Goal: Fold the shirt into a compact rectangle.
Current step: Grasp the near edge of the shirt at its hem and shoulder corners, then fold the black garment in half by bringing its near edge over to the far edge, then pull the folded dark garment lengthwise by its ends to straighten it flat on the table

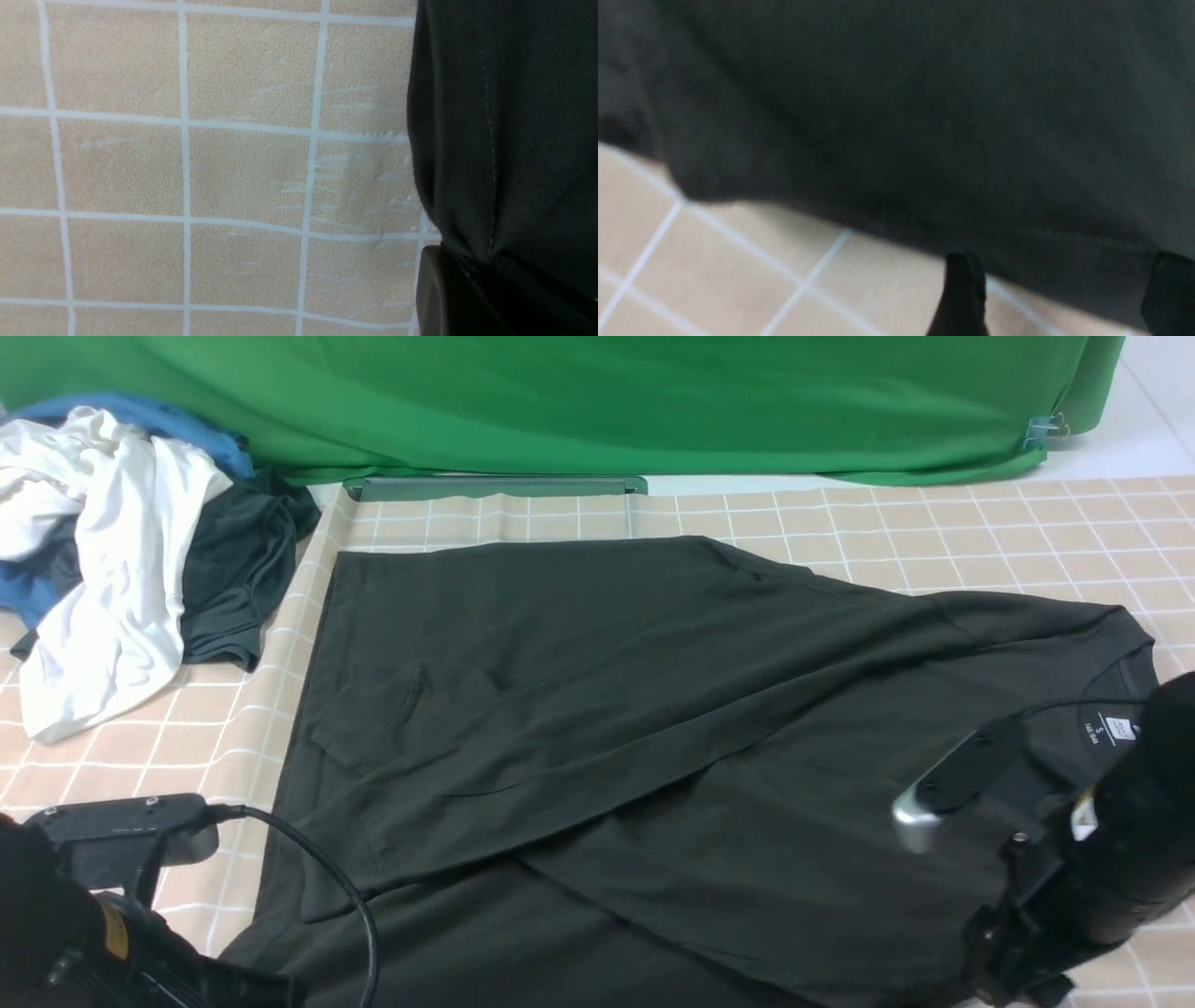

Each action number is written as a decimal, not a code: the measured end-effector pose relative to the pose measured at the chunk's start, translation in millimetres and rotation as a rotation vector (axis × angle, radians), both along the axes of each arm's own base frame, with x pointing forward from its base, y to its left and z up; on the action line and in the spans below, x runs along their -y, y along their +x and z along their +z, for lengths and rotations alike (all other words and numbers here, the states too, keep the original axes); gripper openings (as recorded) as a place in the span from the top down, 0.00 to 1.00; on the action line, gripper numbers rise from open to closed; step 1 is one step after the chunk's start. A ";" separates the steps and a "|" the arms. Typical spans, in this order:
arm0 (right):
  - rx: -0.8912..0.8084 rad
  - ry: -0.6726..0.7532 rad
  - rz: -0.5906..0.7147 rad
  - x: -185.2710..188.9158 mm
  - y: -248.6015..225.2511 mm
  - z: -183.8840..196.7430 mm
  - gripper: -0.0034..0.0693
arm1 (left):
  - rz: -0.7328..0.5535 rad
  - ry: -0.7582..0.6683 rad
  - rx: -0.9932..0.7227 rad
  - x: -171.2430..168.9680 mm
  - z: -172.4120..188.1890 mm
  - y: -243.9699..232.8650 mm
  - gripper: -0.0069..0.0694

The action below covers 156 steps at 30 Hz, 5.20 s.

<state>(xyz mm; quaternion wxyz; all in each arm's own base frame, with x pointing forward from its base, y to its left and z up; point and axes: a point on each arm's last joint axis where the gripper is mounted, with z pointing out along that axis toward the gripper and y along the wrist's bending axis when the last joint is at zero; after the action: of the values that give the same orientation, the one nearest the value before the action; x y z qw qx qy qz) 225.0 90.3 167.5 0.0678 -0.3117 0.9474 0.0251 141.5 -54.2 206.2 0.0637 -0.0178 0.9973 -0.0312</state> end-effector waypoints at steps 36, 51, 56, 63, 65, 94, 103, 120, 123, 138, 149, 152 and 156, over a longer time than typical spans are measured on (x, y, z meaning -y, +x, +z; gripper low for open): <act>0.262 0.024 -0.115 12.4 92.0 100.3 0.88 | 0.212 -0.133 0.372 -8.2 83.6 153.9 0.86; 0.384 0.056 -0.174 -2.8 254.4 71.3 0.88 | 0.299 -0.128 0.387 -32.7 36.6 320.7 0.86; 0.401 0.061 -0.182 -8.0 282.4 42.2 0.87 | 0.274 -0.119 0.394 -33.0 23.1 343.4 0.86; 0.546 0.080 -0.177 -7.7 297.5 48.3 0.56 | 0.240 -0.076 0.459 -36.1 20.6 351.7 0.70; 0.547 0.091 -0.202 -7.0 294.7 58.1 0.50 | 0.234 -0.066 0.483 -37.4 25.1 353.5 0.62; 0.607 0.426 -0.223 -96.6 309.1 -24.7 0.90 | -0.111 -0.202 0.204 29.7 23.2 322.3 0.89; 0.568 0.429 -0.276 -44.9 318.0 41.2 0.90 | -0.139 -0.150 0.135 25.4 20.1 316.3 0.89; 0.309 0.300 -0.391 67.8 232.0 164.6 0.90 | -0.065 0.006 0.026 -12.1 34.8 250.5 0.89; 0.253 0.267 -0.415 77.1 211.8 159.3 0.90 | -0.055 0.025 0.033 -18.5 28.7 244.4 0.88; 0.162 0.223 -0.434 83.9 175.7 149.8 0.90 | -0.033 -0.017 0.021 -14.7 -2.0 256.2 0.18; 0.123 0.070 -0.609 123.5 184.8 123.0 0.47 | -0.048 -0.039 -0.103 -11.5 -39.8 259.1 0.56; 0.076 0.057 -0.663 140.3 190.9 102.6 0.31 | -0.080 -0.035 -0.104 -11.7 -39.7 258.9 0.82; 0.009 0.044 -0.709 152.3 198.2 74.5 0.24 | -0.100 -0.028 -0.103 -12.3 -38.8 258.6 0.87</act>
<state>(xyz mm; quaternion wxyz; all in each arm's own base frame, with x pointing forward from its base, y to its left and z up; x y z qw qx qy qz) 423.2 -62.0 242.0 0.0835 0.0379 0.9956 0.0192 400.1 -41.9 167.3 0.0104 0.0297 0.9984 -0.0474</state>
